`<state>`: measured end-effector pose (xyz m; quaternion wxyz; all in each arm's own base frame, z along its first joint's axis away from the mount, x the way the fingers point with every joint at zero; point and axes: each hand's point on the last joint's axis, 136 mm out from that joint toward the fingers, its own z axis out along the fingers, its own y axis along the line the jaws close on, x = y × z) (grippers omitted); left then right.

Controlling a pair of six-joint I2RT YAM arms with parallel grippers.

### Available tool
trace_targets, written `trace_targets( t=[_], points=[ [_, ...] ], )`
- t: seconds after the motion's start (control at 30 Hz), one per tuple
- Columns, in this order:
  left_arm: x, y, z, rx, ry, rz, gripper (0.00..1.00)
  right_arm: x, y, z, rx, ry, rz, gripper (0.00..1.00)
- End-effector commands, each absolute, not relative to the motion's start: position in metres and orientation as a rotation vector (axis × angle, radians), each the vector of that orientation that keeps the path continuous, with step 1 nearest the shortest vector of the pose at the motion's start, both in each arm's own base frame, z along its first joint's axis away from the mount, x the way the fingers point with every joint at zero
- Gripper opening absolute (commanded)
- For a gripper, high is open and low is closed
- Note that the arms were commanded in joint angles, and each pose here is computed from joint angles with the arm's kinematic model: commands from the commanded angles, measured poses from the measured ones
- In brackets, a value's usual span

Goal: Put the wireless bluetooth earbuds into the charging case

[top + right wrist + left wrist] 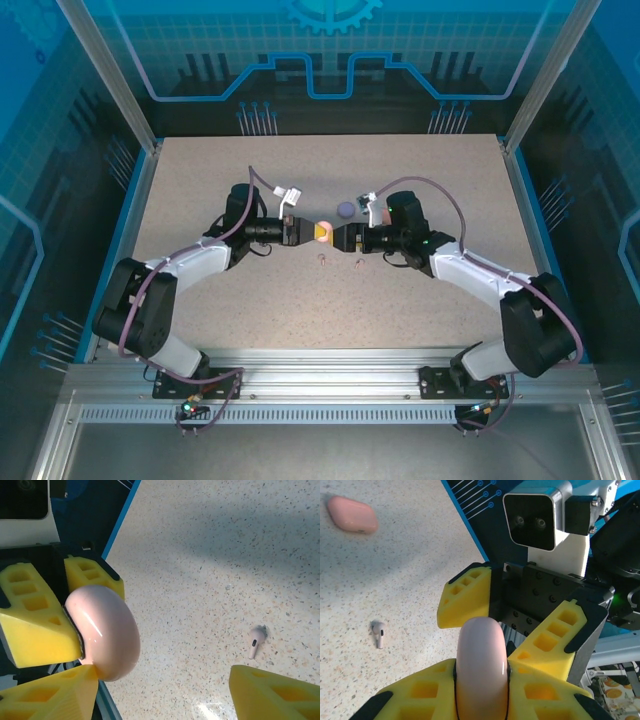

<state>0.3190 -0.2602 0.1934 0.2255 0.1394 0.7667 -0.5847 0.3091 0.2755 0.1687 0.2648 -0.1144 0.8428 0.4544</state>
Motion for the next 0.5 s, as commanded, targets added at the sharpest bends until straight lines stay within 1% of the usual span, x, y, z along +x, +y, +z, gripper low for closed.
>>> trace_targets(
  t=[0.0, 0.3, 0.47],
  points=[
    [0.316, -0.261, 0.225, 0.489, 2.01, -1.614, 0.0, 0.316, 0.271, 0.151, -0.265, 2.306, 1.198, 0.68],
    [0.313, -0.26, 0.23, 0.495, 1.996, -1.612, 0.0, 0.327, 0.256, 0.138, -0.17, 2.332, 1.177, 0.65],
    [0.314, -0.26, 0.232, 0.497, 1.989, -1.602, 0.0, 0.327, 0.25, 0.141, -0.144, 2.328, 1.191, 0.64]
  ],
)
